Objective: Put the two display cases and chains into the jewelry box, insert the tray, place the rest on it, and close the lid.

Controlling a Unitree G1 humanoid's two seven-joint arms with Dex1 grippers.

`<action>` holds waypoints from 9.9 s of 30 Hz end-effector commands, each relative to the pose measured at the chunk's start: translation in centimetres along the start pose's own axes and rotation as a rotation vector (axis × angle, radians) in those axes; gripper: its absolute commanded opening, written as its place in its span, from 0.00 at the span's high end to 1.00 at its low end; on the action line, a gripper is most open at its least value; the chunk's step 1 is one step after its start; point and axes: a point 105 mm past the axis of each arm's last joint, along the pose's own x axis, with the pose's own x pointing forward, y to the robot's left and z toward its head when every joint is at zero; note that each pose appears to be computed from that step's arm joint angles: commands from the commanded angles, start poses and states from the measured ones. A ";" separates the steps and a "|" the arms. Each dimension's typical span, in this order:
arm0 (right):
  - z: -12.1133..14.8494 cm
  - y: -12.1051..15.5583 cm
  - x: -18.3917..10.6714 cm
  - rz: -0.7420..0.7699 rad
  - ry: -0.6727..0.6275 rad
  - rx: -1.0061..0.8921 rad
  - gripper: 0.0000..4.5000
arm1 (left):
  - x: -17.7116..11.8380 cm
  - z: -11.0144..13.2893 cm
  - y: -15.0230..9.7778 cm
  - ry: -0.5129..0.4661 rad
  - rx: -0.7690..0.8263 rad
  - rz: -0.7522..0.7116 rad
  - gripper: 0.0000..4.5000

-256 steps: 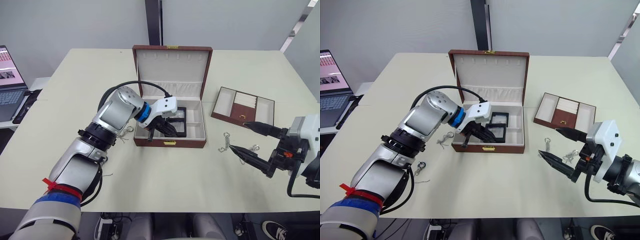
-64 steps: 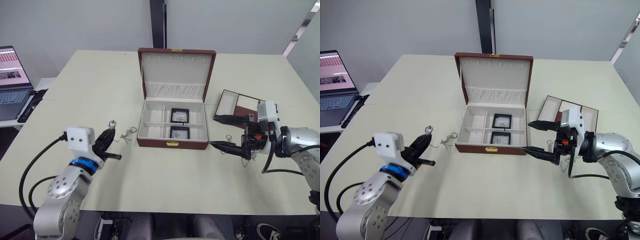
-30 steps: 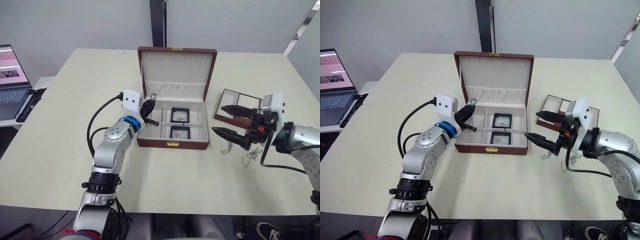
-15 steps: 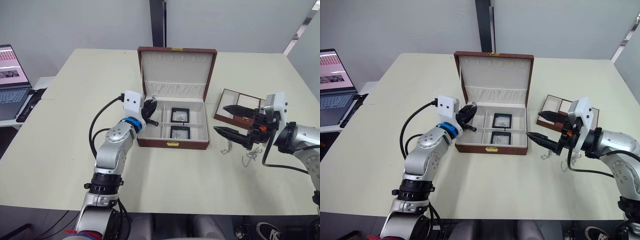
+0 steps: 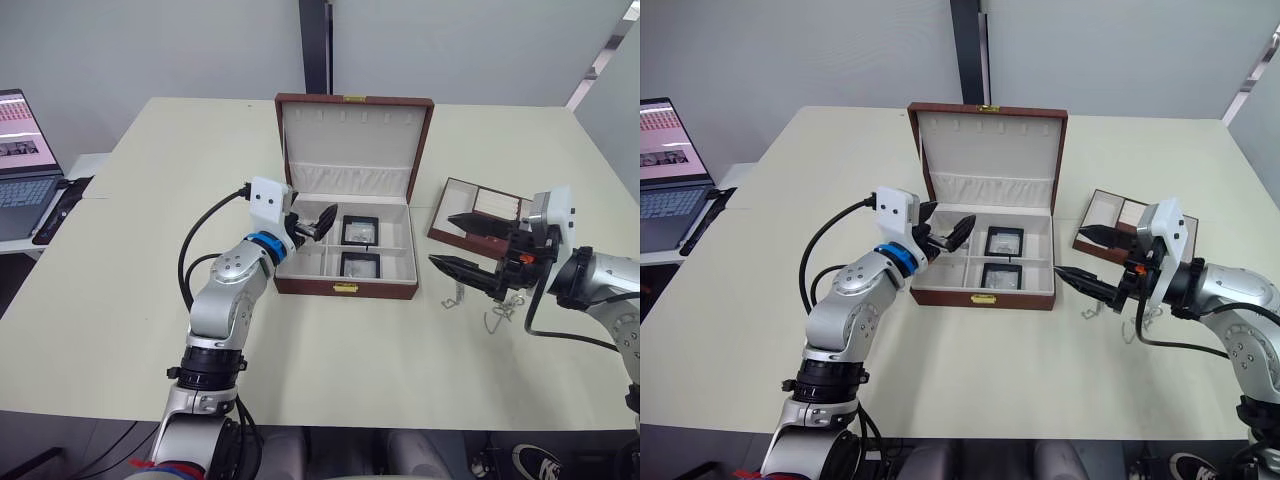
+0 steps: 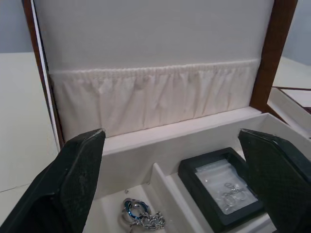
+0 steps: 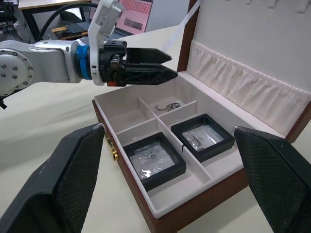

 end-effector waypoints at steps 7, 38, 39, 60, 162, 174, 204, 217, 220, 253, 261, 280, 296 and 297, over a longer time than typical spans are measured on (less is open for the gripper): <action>0.5 -3.3 -3.9 -0.143 -0.004 -0.044 0.00 | -4.2 5.1 0.2 -0.050 -0.049 -0.259 0.00; -10.4 -7.6 -15.8 -0.450 0.312 0.099 0.00 | -25.4 1.0 16.8 0.441 0.185 0.332 0.00; -10.4 -7.7 -15.8 -0.456 0.309 0.100 0.00 | -25.5 0.8 16.8 0.442 0.178 0.335 0.00; -8.9 -6.6 -14.5 -0.434 0.234 0.113 0.00 | -23.6 1.3 16.6 0.335 0.134 0.344 0.00; 2.8 3.8 0.2 0.079 -0.054 -0.097 0.00 | -7.7 4.4 4.6 0.235 0.232 -0.360 1.00; 2.4 3.9 -0.9 -0.006 -0.042 -0.089 0.00 | -5.5 2.2 1.7 0.311 0.230 -0.528 1.00; 1.2 2.4 -2.2 -0.067 -0.010 -0.051 0.00 | -6.1 3.3 3.0 0.265 0.136 -0.479 0.04; -5.0 -5.1 -10.8 -0.315 0.153 0.057 0.00 | -16.0 2.5 12.3 0.370 0.117 -0.090 0.01; -6.3 -6.2 -12.2 -0.363 0.183 0.065 0.00 | -18.3 2.5 13.8 0.371 0.126 0.018 0.01; -10.6 -10.1 -17.4 -0.607 0.217 0.125 0.00 | -26.9 -0.9 16.7 0.408 0.115 0.404 0.01; -7.2 -9.7 -15.4 -0.447 0.244 0.067 0.00 | -21.5 1.8 13.2 0.357 0.189 0.155 0.01; -4.4 -12.5 -9.6 -0.052 0.582 -0.052 0.00 | -5.6 4.2 -3.6 0.098 0.245 -0.735 0.01; -8.8 -14.4 -8.0 -0.091 0.759 -0.084 0.00 | -3.0 3.2 -7.7 -0.026 0.273 -0.836 0.01; -9.0 -14.4 -8.0 -0.097 0.761 -0.082 0.00 | -3.0 3.2 -7.8 -0.028 0.272 -0.837 0.01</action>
